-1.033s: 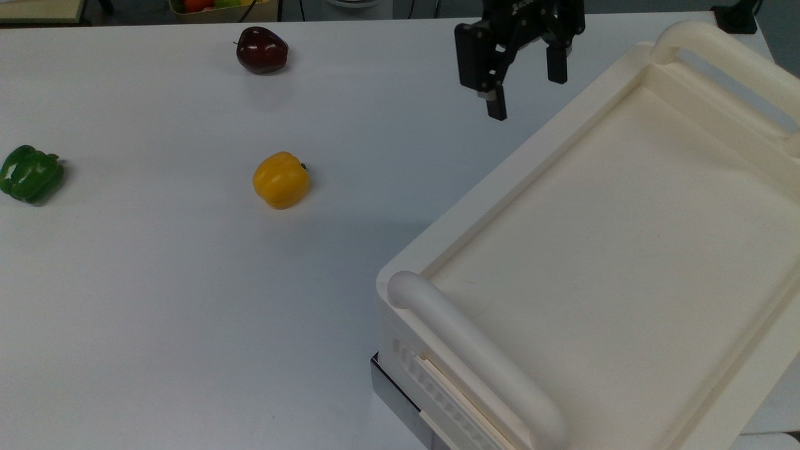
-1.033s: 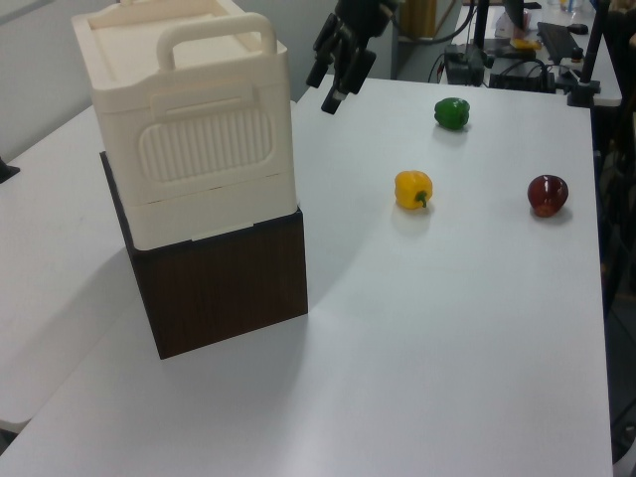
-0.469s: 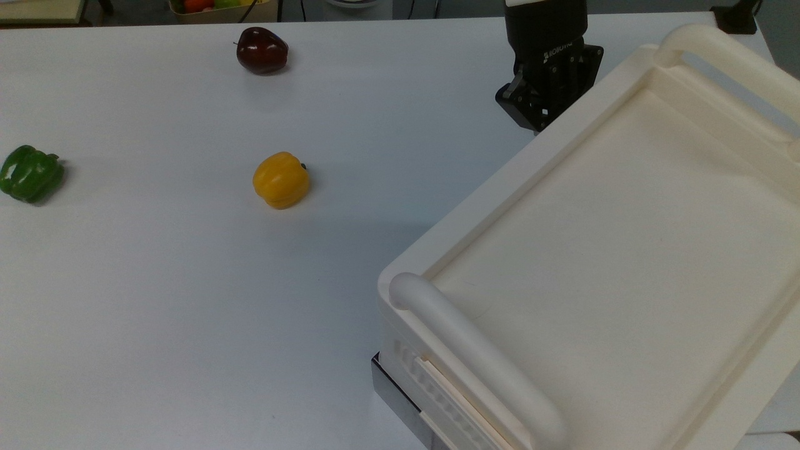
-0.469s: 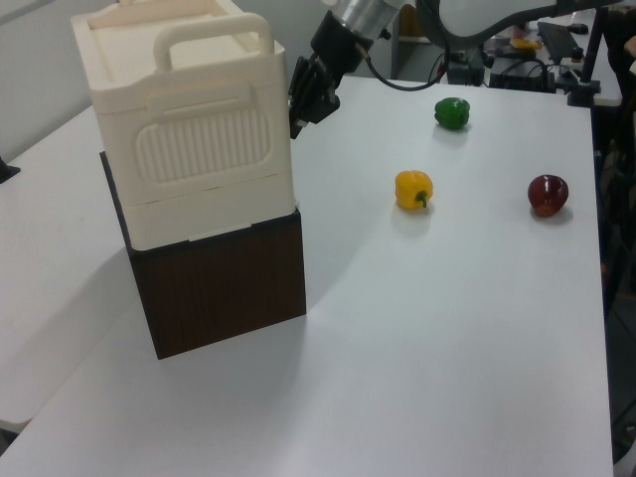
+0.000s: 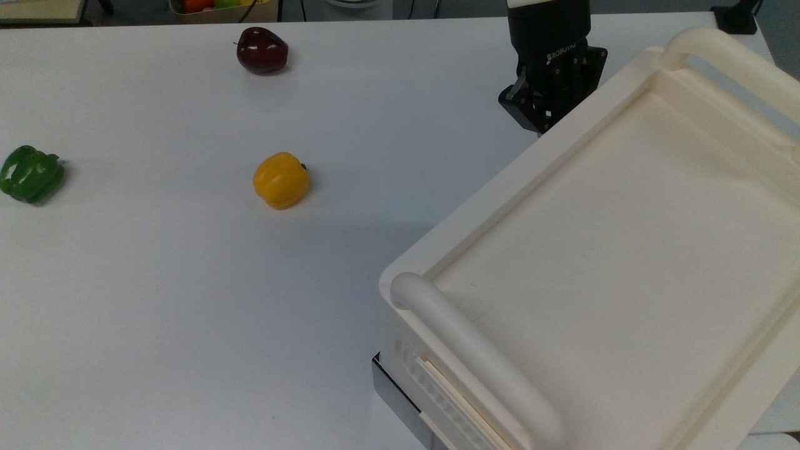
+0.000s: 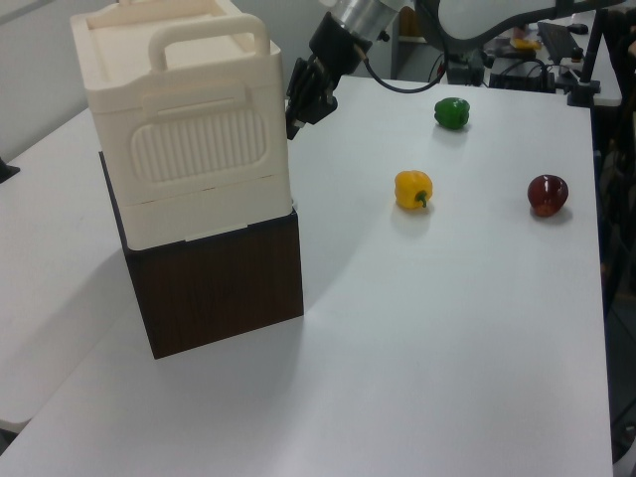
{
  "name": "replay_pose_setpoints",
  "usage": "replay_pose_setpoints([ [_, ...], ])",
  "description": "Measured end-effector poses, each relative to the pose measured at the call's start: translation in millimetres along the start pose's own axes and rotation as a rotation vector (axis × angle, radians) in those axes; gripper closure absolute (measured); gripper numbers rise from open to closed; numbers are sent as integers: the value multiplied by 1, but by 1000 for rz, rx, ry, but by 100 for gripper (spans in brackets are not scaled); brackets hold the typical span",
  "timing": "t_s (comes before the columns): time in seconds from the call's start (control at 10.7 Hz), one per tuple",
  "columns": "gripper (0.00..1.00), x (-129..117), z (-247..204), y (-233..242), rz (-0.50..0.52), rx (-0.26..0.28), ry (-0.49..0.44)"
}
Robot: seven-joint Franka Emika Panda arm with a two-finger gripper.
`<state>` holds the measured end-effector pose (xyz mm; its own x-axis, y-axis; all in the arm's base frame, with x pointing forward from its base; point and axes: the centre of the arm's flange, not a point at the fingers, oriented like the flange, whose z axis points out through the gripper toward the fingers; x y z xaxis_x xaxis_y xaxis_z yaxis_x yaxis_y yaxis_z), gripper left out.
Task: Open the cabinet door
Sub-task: 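Pull the door edge outward, swinging the cream door open on its hinge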
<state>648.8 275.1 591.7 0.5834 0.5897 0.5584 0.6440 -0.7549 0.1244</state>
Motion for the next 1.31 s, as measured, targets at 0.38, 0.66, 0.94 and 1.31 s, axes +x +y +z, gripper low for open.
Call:
replay_pose_setpoints([
  [0.38, 85, -5, -5, 4, 29, 9, -28],
  [0.66, 85, -28, -33, 27, 65, 40, -159],
  [0.94, 59, -74, -72, 85, 163, 41, -320],
  [1.31, 1, -146, -123, 162, 343, 21, -472],
])
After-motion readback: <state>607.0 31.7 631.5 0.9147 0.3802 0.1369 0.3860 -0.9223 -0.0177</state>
